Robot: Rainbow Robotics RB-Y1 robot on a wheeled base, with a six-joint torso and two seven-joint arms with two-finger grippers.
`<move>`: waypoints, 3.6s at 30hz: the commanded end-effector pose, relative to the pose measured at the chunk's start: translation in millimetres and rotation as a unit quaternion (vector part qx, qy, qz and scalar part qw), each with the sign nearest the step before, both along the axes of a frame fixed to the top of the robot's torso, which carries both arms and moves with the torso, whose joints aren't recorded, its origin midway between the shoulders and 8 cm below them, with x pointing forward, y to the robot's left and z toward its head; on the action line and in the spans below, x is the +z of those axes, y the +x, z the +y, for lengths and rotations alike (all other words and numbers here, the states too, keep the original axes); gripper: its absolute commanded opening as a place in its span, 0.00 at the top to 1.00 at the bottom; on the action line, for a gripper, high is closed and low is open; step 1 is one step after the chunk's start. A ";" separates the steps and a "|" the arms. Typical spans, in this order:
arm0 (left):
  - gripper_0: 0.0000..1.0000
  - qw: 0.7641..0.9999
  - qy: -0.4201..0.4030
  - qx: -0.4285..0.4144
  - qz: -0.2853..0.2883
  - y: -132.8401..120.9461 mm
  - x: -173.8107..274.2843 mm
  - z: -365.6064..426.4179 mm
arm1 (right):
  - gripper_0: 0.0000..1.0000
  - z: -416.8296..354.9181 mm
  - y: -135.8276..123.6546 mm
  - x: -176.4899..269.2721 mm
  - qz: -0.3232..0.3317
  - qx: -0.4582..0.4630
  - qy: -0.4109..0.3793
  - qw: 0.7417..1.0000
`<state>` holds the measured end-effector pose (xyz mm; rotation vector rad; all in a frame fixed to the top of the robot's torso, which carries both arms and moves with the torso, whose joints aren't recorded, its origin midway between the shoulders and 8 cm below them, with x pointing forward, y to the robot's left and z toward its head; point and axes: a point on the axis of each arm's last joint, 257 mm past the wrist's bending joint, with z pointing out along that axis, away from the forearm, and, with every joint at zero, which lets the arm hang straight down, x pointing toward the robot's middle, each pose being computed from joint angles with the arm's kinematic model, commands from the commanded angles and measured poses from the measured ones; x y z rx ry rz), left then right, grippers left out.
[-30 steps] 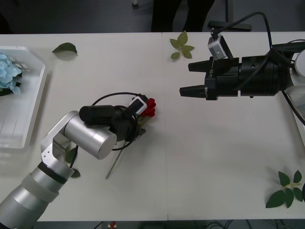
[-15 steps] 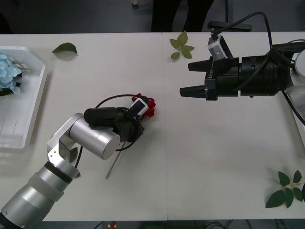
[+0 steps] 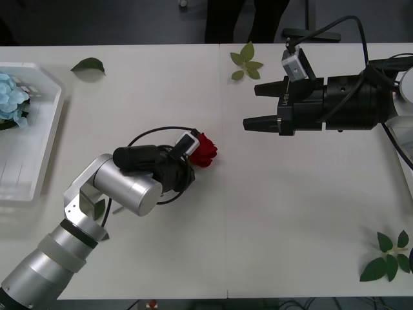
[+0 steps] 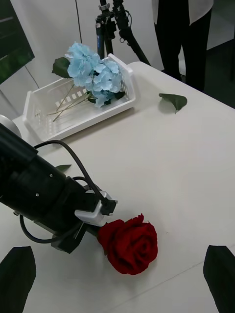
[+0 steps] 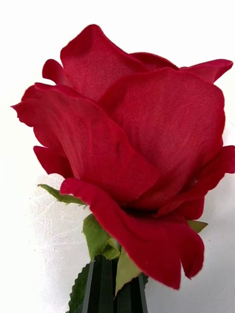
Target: Place the red flowers into the right box and the blue flowers into the left box. If a person shows an open palm, hand one flower to the person first, then continue sorting.
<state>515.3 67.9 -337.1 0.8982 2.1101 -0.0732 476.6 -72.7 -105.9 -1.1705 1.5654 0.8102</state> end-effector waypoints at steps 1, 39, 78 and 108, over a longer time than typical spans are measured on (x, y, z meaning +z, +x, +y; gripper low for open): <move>1.00 0.999 -0.033 0.005 -0.017 10.1 34.6 1.9 | 0.00 1.7 3.4 21.6 -0.037 0.010 -0.005 0.999; 1.00 0.833 -0.518 -0.194 -0.019 -72.0 371.6 -22.4 | 0.00 -6.7 3.1 10.3 0.011 0.009 0.034 0.999; 1.00 0.705 -0.695 -0.131 -0.048 -52.4 432.5 -88.8 | 0.00 42.9 -26.5 5.8 0.115 -0.027 0.310 0.943; 1.00 0.700 -0.700 -0.133 -0.041 -54.4 433.0 -88.1 | 0.92 50.9 -36.5 67.8 0.086 -0.002 0.374 0.924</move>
